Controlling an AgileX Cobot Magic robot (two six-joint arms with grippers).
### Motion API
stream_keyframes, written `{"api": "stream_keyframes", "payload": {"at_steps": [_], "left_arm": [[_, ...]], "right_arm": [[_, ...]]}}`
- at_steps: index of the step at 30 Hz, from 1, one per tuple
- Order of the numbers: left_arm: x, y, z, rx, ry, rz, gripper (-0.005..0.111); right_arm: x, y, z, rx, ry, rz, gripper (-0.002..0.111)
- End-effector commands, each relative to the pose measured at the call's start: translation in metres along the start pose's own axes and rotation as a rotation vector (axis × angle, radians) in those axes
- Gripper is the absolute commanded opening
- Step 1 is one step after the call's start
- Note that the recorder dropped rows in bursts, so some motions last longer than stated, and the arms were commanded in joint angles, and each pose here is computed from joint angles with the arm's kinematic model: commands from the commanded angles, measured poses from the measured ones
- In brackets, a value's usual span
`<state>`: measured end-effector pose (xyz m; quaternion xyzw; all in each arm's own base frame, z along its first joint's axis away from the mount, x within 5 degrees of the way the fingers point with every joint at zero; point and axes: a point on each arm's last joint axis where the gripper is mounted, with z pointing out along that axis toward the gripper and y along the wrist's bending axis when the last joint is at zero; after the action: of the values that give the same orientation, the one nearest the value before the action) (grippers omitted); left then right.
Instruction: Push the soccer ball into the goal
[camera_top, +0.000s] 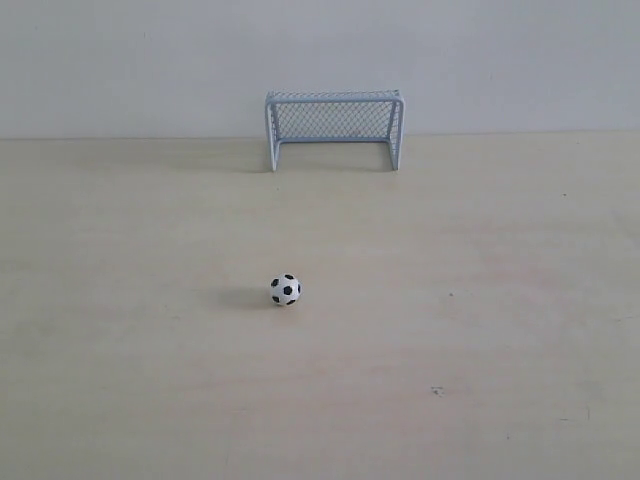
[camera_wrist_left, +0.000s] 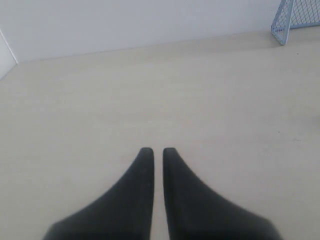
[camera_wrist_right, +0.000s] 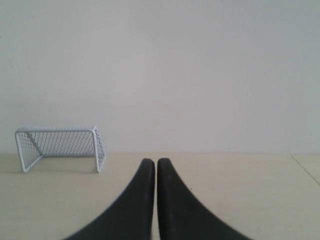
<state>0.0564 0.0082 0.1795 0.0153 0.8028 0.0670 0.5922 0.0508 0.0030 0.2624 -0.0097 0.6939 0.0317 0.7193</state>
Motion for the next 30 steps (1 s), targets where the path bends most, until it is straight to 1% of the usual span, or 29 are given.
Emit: {"api": "stream_keyframes", "payload": {"at_steps": [1, 8, 13, 15, 17, 19, 21, 25, 30], "left_arm": [[-0.002, 0.0, 0.0, 0.008, -0.003, -0.007, 0.006], [-0.002, 0.0, 0.0, 0.008, -0.003, -0.007, 0.006], [-0.002, 0.0, 0.0, 0.008, -0.003, -0.007, 0.006], [-0.002, 0.0, 0.0, 0.008, -0.003, -0.007, 0.006], [-0.002, 0.0, 0.0, 0.008, -0.003, -0.007, 0.006], [-0.002, 0.0, 0.0, 0.008, -0.003, -0.007, 0.006], [-0.002, 0.0, 0.0, 0.008, -0.003, -0.007, 0.006], [-0.002, 0.0, 0.0, 0.008, -0.003, -0.007, 0.006], [-0.002, 0.0, 0.0, 0.008, -0.003, -0.007, 0.006]], "right_arm": [[-0.002, 0.0, 0.015, 0.004, 0.103, 0.034, 0.0], [-0.013, 0.001, 0.047, 0.008, 0.242, 0.071, 0.0], [-0.017, 0.002, 0.056, 0.006, 0.269, 0.119, 0.0], [-0.018, 0.002, 0.061, -0.001, 0.285, 0.076, 0.0], [-0.021, 0.004, 0.066, -0.016, 0.296, 0.068, 0.0], [-0.024, 0.009, 0.071, -0.06, 0.306, 0.048, 0.0], [-0.031, 0.019, 0.078, -0.138, 0.309, -0.007, 0.0], [-0.036, 0.036, 0.092, -0.246, 0.344, -0.049, 0.0], [-0.034, 0.051, 0.111, -0.312, 0.411, -0.106, 0.0]]}}
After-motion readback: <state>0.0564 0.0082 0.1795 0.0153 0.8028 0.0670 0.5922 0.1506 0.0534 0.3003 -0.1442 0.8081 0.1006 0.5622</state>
